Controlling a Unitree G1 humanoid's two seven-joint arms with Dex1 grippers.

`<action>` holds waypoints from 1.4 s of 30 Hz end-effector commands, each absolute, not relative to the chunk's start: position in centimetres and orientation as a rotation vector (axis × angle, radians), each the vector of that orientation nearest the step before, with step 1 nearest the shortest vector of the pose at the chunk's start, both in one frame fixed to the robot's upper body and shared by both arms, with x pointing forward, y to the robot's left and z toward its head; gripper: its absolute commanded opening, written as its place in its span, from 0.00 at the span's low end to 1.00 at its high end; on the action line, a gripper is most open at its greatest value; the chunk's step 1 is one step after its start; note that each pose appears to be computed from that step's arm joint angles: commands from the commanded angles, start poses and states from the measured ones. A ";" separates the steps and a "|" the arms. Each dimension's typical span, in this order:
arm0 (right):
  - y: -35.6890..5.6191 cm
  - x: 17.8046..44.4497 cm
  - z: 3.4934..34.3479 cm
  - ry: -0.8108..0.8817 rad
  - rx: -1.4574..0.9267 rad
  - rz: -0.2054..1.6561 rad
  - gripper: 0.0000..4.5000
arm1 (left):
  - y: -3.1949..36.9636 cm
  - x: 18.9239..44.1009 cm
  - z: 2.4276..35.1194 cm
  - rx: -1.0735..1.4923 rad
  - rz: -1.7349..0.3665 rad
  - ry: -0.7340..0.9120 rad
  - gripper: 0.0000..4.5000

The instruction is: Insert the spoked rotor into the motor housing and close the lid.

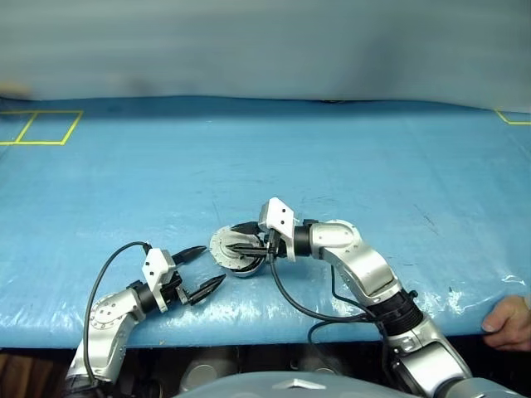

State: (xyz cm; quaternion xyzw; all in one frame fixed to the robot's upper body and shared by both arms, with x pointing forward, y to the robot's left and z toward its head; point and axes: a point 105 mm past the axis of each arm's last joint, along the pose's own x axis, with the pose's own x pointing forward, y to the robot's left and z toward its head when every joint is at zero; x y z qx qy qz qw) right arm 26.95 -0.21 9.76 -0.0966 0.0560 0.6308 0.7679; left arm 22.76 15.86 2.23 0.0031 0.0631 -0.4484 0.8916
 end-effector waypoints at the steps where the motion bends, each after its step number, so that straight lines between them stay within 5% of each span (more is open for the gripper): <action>1: 0.5 26.5 10.4 0.090 -0.184 1.382 0.72 | 15.8 22.9 2.8 0.007 -0.935 0.096 1.00; 5: 0.6 26.9 9.8 0.102 -0.210 1.355 1.00 | 15.8 22.9 2.9 0.005 -0.936 0.095 1.00; 25: 0.1 27.5 6.9 0.168 -0.296 1.294 1.00 | 16.0 22.9 2.7 0.015 -0.927 0.099 1.00; 31: -0.2 27.7 6.9 0.163 -0.305 1.281 0.67 | 16.1 23.0 2.7 0.018 -0.927 0.098 1.00; 42: -1.0 27.7 9.3 0.147 -0.247 1.351 0.67 | 16.1 23.2 2.6 0.017 -0.927 0.094 1.00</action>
